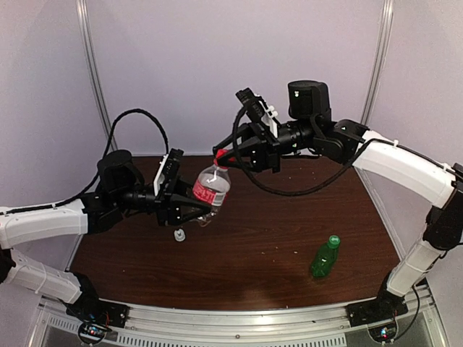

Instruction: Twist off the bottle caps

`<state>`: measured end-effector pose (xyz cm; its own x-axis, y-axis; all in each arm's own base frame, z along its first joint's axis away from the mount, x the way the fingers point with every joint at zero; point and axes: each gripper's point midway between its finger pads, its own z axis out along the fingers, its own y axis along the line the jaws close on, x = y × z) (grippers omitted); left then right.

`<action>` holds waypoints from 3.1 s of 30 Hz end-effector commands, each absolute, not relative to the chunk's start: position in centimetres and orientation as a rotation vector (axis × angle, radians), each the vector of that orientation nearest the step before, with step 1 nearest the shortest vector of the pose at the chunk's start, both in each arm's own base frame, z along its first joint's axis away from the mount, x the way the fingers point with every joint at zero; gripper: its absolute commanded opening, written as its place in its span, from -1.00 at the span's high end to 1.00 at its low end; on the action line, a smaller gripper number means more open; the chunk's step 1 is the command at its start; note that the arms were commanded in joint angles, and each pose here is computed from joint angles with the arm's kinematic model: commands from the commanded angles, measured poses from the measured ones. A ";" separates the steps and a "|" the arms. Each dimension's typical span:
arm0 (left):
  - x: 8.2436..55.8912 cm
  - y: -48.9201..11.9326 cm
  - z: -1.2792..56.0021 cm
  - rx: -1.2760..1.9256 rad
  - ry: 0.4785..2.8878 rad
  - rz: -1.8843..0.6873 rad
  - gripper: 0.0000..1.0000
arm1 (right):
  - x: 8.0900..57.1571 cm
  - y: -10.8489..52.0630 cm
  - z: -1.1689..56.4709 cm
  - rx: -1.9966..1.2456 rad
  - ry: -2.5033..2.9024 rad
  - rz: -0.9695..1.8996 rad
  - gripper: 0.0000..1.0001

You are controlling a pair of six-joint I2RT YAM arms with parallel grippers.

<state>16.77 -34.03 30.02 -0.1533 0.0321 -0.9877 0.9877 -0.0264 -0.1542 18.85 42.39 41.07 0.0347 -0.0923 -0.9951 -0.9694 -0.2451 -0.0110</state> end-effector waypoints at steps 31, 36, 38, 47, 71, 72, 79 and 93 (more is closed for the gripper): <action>14.9 -34.0 32.5 1.247 1.161 -1.431 0.74 | 19.0 40.4 41.8 -1.537 1.007 1.359 0.45; 14.4 -34.2 32.0 1.277 1.159 -1.479 0.74 | 18.9 39.8 42.6 -1.568 0.927 1.391 0.39; 14.3 -34.2 31.9 1.283 1.158 -1.490 0.73 | 19.1 39.8 42.5 -1.580 0.917 1.408 0.36; 13.9 -34.3 32.2 1.299 1.156 -1.531 0.73 | 19.6 40.0 42.1 -1.596 0.943 1.380 0.32; 23.0 -30.3 32.5 0.824 1.460 -0.918 0.72 | 26.0 34.5 31.5 -1.057 1.791 0.706 -0.15; 23.4 -29.8 32.7 0.795 1.470 -0.889 0.72 | 25.5 34.7 30.2 -1.086 1.818 0.682 -0.16; 25.4 -27.1 33.4 0.646 1.522 -0.735 0.72 | 22.4 35.8 22.0 -1.294 1.998 0.556 -0.18; 25.8 -25.8 34.1 0.598 1.523 -0.668 0.71 | 18.3 34.4 9.5 -1.651 2.349 0.305 -0.36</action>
